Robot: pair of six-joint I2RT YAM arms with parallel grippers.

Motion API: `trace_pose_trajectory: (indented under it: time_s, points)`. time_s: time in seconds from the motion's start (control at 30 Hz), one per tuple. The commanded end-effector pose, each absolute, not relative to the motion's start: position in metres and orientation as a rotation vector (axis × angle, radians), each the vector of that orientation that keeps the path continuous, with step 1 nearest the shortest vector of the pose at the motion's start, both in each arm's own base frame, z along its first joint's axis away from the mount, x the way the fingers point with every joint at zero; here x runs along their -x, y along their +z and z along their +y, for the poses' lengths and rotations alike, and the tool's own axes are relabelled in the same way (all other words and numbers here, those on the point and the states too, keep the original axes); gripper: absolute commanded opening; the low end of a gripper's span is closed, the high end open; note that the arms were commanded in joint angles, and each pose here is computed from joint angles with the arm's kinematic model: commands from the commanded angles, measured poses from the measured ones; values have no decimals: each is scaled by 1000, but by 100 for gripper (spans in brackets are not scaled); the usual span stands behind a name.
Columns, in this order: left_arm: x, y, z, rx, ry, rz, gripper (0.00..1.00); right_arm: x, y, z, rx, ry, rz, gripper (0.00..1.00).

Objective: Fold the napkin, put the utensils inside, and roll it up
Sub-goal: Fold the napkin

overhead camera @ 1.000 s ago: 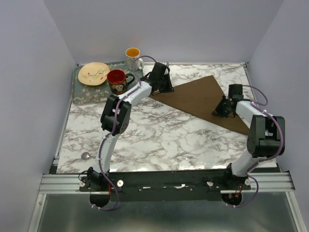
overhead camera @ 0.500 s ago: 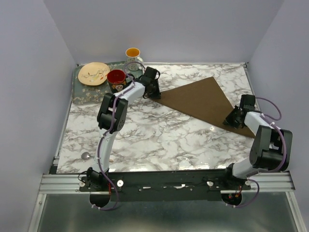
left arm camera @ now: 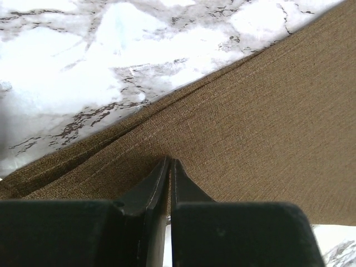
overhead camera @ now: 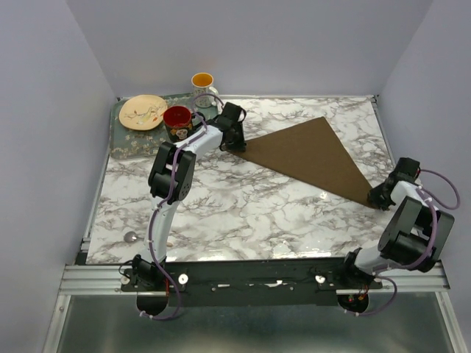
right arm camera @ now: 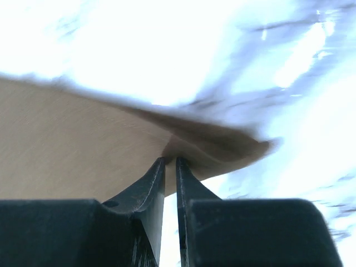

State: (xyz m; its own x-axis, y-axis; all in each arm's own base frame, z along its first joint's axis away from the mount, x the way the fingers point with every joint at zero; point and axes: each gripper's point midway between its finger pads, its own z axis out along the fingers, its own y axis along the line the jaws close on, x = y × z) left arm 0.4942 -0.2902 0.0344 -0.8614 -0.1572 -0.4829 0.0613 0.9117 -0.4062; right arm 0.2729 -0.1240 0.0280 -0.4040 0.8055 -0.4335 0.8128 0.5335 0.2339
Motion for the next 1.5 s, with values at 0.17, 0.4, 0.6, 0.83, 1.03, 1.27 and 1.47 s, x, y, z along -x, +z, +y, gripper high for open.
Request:
trace_pose_trajectory:
  time_s: [0.17,0.4,0.6,0.83,1.03,1.27,1.47]
  points:
    - [-484,39,-281,101,-564,2591,15,-250,37,-145,-1400,-81,2202,18]
    - [-496,78,-289,156,-666,2517,19,-252,60,-155,-1455,-115,2069,20]
    - [-499,35,-280,173,-604,2606,18,-234,11,-153,-1577,-163,2188,20]
    - [-468,20,-266,191,-549,2658,18,-208,30,-176,-1565,-374,2133,19]
    - [-420,20,-272,138,-543,2686,18,-284,116,-118,-1011,-256,2117,21]
    - [-366,33,-273,133,-579,2675,18,-344,139,57,-333,157,2331,25]
    - [-352,105,-231,112,-479,2540,57,-328,153,113,-14,307,2293,39]
